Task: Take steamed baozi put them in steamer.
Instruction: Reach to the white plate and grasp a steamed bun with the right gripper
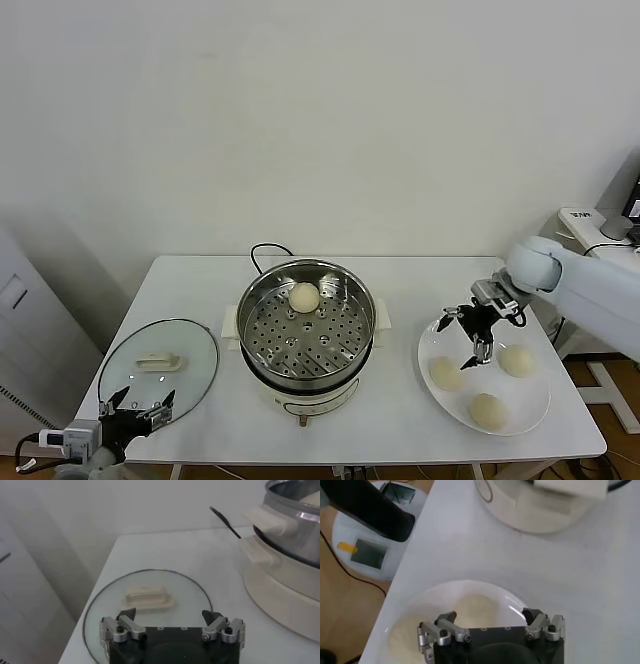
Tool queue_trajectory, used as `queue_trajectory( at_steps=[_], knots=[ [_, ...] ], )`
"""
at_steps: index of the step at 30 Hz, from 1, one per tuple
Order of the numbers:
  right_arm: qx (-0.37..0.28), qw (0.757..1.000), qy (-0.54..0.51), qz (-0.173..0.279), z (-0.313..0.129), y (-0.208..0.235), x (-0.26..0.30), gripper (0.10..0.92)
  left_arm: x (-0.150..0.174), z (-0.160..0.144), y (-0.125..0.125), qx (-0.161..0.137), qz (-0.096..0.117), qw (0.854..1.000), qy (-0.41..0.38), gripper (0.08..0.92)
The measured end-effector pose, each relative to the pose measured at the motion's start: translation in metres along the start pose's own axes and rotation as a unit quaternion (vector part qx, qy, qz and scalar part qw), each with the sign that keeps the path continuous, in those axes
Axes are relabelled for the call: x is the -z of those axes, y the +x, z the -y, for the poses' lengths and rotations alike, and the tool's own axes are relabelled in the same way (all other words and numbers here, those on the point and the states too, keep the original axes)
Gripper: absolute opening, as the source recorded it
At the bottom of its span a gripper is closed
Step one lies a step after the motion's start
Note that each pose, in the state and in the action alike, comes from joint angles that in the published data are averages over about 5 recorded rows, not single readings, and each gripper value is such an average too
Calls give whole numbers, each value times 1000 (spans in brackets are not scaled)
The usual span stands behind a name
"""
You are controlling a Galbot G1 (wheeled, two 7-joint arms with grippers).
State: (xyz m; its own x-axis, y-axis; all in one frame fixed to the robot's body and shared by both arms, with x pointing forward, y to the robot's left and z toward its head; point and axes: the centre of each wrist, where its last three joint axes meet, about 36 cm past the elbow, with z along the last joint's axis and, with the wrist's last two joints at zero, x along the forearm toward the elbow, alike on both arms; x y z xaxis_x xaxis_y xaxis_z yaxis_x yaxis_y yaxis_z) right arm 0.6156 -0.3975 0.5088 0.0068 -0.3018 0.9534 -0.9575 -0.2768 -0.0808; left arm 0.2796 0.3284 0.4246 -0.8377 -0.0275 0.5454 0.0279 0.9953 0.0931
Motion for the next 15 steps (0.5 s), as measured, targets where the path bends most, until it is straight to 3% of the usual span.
queue_trajectory(
  at_steps=[15],
  knots=[
    [7, 1000, -17, -4, -10, -41, -10, 782, -2, 0, -1, 1, -3, 1000, 1, 823]
  ],
)
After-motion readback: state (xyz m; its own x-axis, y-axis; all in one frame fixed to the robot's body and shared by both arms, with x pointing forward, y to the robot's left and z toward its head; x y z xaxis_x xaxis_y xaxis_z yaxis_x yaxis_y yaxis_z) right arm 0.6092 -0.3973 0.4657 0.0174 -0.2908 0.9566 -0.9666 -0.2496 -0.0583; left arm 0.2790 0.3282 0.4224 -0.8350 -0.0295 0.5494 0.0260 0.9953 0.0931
